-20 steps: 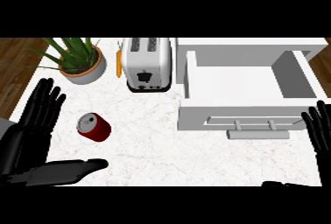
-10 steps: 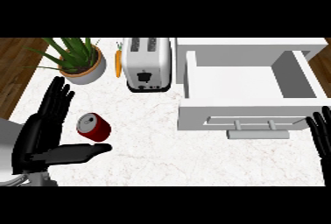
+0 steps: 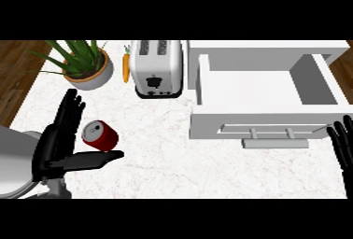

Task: Pick up the can, place it into the drawer and close the drawer

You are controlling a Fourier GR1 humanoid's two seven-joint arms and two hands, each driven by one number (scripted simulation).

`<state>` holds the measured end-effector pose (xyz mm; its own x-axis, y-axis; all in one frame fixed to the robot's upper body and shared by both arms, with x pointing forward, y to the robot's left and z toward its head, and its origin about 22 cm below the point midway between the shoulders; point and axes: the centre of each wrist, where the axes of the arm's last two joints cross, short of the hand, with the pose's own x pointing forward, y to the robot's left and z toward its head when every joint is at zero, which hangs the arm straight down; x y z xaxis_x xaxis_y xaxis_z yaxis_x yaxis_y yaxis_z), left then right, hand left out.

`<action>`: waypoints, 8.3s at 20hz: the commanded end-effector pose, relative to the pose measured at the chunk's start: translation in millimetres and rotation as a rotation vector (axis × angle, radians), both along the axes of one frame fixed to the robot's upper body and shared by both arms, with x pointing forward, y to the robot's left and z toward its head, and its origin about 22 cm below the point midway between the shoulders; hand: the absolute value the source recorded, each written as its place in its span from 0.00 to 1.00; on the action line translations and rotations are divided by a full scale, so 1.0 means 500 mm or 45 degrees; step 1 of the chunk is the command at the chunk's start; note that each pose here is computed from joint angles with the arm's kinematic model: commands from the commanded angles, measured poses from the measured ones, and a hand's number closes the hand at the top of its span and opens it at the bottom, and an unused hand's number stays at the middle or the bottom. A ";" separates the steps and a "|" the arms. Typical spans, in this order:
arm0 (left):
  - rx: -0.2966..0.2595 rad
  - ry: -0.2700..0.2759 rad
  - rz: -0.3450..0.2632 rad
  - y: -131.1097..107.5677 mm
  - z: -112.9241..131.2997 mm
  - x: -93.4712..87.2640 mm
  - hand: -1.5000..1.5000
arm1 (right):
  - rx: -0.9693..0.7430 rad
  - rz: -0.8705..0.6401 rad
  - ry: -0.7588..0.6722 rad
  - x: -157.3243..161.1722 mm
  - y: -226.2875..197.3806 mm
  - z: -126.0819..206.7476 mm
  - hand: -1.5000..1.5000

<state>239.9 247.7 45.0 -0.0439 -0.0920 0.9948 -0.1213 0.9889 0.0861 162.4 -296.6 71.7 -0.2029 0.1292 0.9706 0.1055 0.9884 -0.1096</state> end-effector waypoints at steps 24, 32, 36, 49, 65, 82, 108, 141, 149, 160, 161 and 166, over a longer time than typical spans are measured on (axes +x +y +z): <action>0.021 0.087 0.058 0.128 -0.196 0.001 0.00 | 0.005 -0.027 -0.024 -0.002 0.021 0.007 0.00; 0.015 0.100 0.085 0.118 -0.247 -0.023 0.00 | 0.003 -0.029 -0.039 0.032 0.006 0.006 0.00; -0.009 0.148 0.127 0.133 -0.248 -0.028 0.00 | -0.023 0.000 -0.029 -0.024 0.011 0.022 0.00; -0.023 0.114 0.098 0.130 -0.278 0.005 0.00 | 0.012 0.006 -0.026 -0.022 0.022 0.022 0.00; -0.021 0.132 0.028 0.083 -0.315 0.081 0.00 | 0.030 -0.013 -0.042 -0.004 0.016 0.086 0.00; -0.179 0.040 -0.083 0.074 -0.257 0.157 1.00 | 0.029 -0.022 -0.066 -0.002 -0.017 0.054 0.00; -0.098 -0.192 -0.211 -0.162 0.047 0.179 1.00 | 0.032 -0.049 -0.057 -0.073 -0.058 0.048 0.00; 0.079 -0.205 -0.305 -0.539 0.424 0.318 1.00 | 0.037 0.002 -0.059 -0.014 -0.009 0.057 0.00; 0.136 -0.197 -0.301 -0.519 0.357 0.363 1.00 | 0.042 0.003 -0.079 -0.013 -0.012 0.052 0.00; 0.217 -0.162 -0.251 -0.540 0.343 0.365 1.00 | 0.031 0.019 -0.079 -0.002 -0.003 0.055 0.00; 0.202 -0.163 -0.239 -0.535 0.353 0.375 1.00 | 0.026 0.017 -0.114 0.009 -0.021 0.060 0.00; 0.251 -0.173 -0.224 -0.524 0.307 0.376 1.00 | 0.034 -0.017 -0.107 0.027 -0.004 0.070 0.00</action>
<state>426.3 -18.1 210.6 -0.2071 -0.2423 0.9478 0.0318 0.9667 0.2541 170.6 -299.6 104.2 -0.2793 0.1068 0.9542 0.1089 0.9909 -0.0790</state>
